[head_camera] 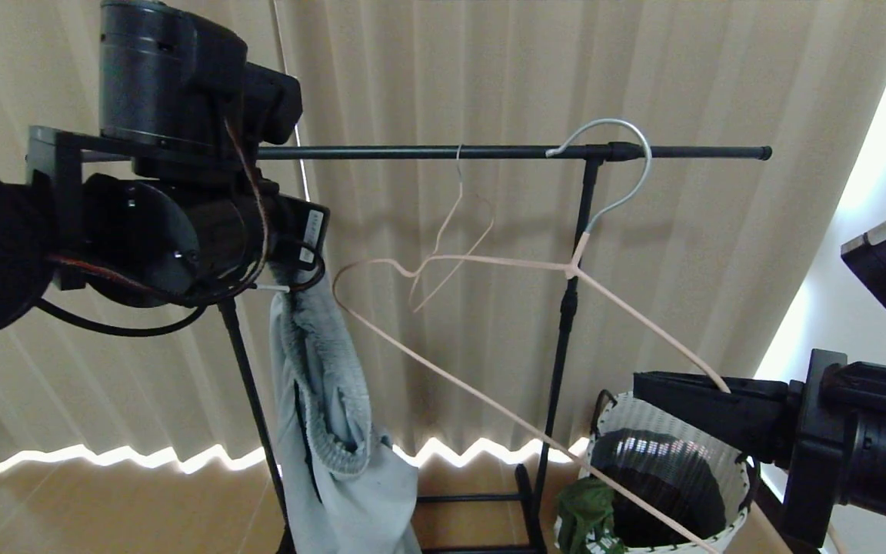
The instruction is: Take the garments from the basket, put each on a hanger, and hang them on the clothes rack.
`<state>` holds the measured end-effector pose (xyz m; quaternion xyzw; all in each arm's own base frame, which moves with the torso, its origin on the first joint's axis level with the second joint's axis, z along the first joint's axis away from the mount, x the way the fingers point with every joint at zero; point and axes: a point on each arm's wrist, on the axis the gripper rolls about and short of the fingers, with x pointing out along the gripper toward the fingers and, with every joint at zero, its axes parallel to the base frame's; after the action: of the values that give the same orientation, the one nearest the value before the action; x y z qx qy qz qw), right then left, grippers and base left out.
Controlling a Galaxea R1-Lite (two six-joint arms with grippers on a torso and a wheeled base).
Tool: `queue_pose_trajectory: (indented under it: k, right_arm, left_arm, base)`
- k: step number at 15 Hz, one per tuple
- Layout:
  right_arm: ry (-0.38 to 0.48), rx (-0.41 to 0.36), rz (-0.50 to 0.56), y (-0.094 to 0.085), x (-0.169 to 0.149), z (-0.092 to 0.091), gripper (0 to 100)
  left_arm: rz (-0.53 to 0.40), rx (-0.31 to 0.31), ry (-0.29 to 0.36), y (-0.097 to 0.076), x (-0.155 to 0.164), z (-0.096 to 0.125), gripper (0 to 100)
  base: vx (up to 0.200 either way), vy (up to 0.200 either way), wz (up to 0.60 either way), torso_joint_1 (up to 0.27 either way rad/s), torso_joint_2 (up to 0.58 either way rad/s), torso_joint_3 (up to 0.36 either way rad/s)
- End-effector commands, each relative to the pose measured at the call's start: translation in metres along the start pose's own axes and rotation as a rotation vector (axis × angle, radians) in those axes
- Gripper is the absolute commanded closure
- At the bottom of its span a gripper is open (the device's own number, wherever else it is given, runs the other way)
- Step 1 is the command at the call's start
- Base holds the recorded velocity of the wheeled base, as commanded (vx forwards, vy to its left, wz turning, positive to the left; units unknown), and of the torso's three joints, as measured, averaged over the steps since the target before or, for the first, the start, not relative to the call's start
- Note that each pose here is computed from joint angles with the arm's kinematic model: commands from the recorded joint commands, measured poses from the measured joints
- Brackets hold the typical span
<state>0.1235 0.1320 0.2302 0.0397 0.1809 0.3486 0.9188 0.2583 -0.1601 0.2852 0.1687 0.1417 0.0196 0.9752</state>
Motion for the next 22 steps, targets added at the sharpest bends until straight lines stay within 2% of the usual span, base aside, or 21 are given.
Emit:
queue_pose_trajectory:
  k: [1,3,6,11,17,22]
  right_arm:
    - [0.005,-0.001,0.009,0.001,0.000,-0.001,100]
    - [0.003,-0.002,0.009,0.001,-0.003,-0.002,100]
    - [-0.008,-0.004,0.024,0.000,-0.010,-0.004,100]
    - [0.006,-0.006,0.075,0.002,-0.009,-0.003,100]
    - [0.072,-0.008,0.033,0.003,0.038,-0.007,100]
    - [0.062,0.033,-0.022,0.004,0.063,-0.006,100]
  left_arm:
    - [0.023,0.019,0.027,-0.009,0.014,-0.003,100]
    - [0.032,0.029,0.042,-0.012,0.018,-0.006,100]
    - [0.066,0.028,0.067,-0.008,0.031,-0.011,100]
    - [0.093,0.035,0.073,-0.009,0.032,-0.011,100]
    - [0.084,0.040,0.060,-0.014,0.026,-0.008,100]
    - [0.078,0.043,0.056,-0.017,0.023,-0.007,100]
  base:
    - [0.000,0.000,0.00,0.000,0.00,0.000]
    - [0.000,0.000,0.00,0.000,0.00,0.000]
    - [0.000,0.000,0.00,0.000,0.00,0.000]
    - [0.000,0.000,0.00,0.000,0.00,0.000]
    - [0.000,0.000,0.00,0.000,0.00,0.000]
    - [0.000,0.000,0.00,0.000,0.00,0.000]
